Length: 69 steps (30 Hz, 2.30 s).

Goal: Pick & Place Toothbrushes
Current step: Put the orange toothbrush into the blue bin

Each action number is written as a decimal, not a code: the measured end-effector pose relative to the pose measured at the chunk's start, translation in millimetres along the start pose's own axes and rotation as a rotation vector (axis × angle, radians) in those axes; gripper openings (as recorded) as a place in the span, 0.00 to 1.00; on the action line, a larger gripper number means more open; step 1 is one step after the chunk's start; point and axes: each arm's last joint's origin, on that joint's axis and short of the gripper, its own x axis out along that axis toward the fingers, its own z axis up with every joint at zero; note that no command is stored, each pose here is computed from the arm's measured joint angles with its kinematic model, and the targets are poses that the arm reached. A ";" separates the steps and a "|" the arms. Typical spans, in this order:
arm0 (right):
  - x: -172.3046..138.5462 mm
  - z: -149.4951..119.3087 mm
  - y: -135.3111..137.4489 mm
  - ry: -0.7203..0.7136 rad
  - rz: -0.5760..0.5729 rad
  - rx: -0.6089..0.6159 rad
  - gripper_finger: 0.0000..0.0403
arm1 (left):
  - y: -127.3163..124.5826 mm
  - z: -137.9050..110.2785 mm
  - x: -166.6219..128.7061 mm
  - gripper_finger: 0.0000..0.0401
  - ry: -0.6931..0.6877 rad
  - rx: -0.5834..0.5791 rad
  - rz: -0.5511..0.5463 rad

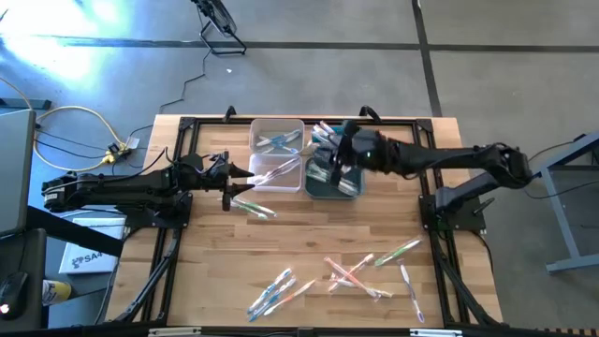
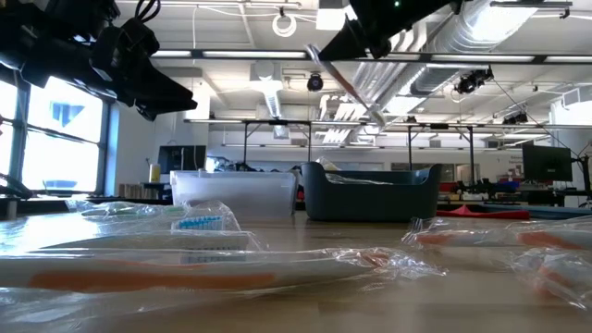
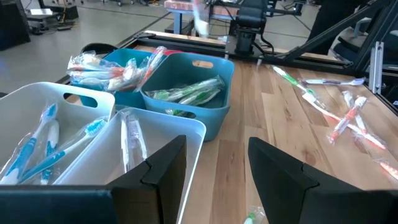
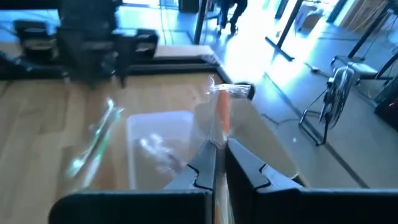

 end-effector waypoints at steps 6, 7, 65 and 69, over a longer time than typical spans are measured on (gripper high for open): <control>13.7 -3.8 -39.3 -0.019 -0.088 -0.001 0.02 | 0.2 0.0 0.0 0.43 -0.001 0.000 0.007; 16.4 -5.0 -44.7 -0.020 -0.105 0.000 0.02 | 0.3 0.1 0.0 0.43 -0.001 0.000 0.009; 82.0 -101.0 -138.0 0.301 -0.069 -0.068 0.18 | 0.3 0.7 0.0 0.43 -0.007 0.116 0.012; 82.3 -100.8 -136.9 0.301 -0.066 -0.070 0.26 | 0.3 0.7 0.0 0.43 -0.007 0.116 0.012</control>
